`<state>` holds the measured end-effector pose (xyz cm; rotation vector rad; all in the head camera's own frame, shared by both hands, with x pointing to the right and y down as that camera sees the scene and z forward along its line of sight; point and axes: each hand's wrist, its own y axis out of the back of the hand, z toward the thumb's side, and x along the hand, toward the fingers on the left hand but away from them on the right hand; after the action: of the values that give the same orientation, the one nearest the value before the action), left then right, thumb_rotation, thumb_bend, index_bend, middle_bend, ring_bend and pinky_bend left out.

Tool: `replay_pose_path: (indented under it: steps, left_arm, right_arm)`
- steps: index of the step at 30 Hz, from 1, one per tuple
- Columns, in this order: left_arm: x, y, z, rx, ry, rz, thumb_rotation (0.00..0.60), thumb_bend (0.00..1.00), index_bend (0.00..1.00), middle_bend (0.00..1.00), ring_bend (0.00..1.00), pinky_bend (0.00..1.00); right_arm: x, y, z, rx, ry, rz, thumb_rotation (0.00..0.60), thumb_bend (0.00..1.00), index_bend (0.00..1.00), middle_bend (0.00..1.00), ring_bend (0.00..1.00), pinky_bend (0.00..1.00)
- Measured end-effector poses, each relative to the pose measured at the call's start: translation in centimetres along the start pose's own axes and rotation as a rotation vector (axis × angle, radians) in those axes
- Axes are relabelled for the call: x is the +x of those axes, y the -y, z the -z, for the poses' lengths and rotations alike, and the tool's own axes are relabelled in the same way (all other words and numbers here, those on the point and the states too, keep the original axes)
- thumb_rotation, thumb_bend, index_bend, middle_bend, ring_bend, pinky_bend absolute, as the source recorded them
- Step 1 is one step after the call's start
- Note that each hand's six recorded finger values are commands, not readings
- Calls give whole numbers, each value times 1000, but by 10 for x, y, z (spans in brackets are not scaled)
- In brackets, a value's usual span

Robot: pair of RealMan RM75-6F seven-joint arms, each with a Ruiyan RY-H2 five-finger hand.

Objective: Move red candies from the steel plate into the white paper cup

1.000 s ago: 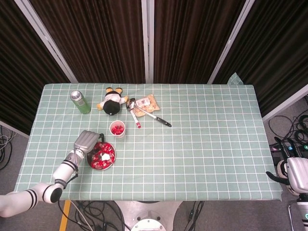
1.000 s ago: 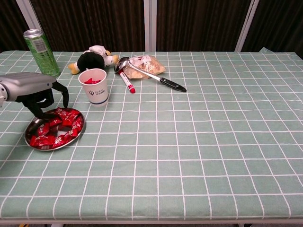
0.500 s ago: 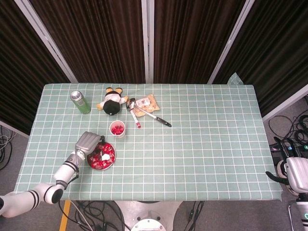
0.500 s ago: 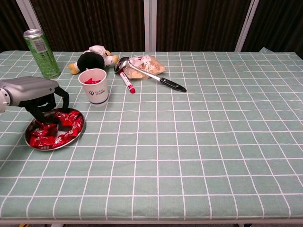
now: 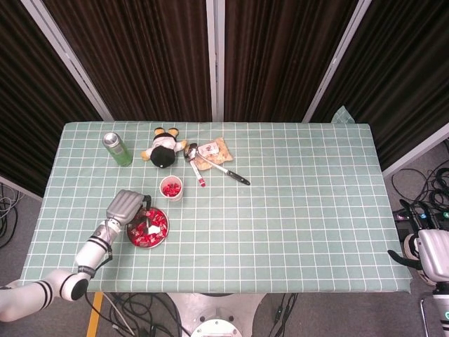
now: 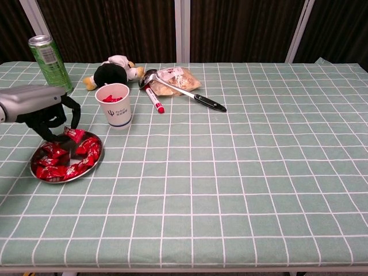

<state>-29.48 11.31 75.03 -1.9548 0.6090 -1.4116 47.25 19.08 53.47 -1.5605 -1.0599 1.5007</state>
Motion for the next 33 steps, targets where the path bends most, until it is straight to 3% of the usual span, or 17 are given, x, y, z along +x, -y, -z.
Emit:
replay_pose_path:
  steps: [8,12,21,27,30,33]
  left_arm:
    - [-7,-67,-10,-138,47,-133,600,335,649,988,948,1000]
    - [6,-87,-25,-150,82,-147,600,334,647,987,947,1000]
    - [46,-82,-48,-132,75,-63,600,333,641,986,947,1000]
    - [58,-75,-53,-82,64,-40,600,331,619,979,946,1000]
    - [60,-71,-52,-47,49,-29,600,328,565,974,944,1000]
    - [59,-67,-51,-56,36,-17,600,324,442,964,942,1000]
  right_arm:
    - [-1,3,0,-5,-7,-7,600,14,56,276,48,290]
    - [-1,4,-2,-3,-12,-10,600,14,56,276,48,289]
    - [2,5,-1,7,-6,-17,600,14,56,275,48,289]
    - [3,7,-1,6,-4,-23,600,15,56,275,48,289]
    - [4,6,0,6,-2,-20,600,15,56,275,48,289]
    - [4,7,1,5,-2,-22,600,15,56,274,48,287]
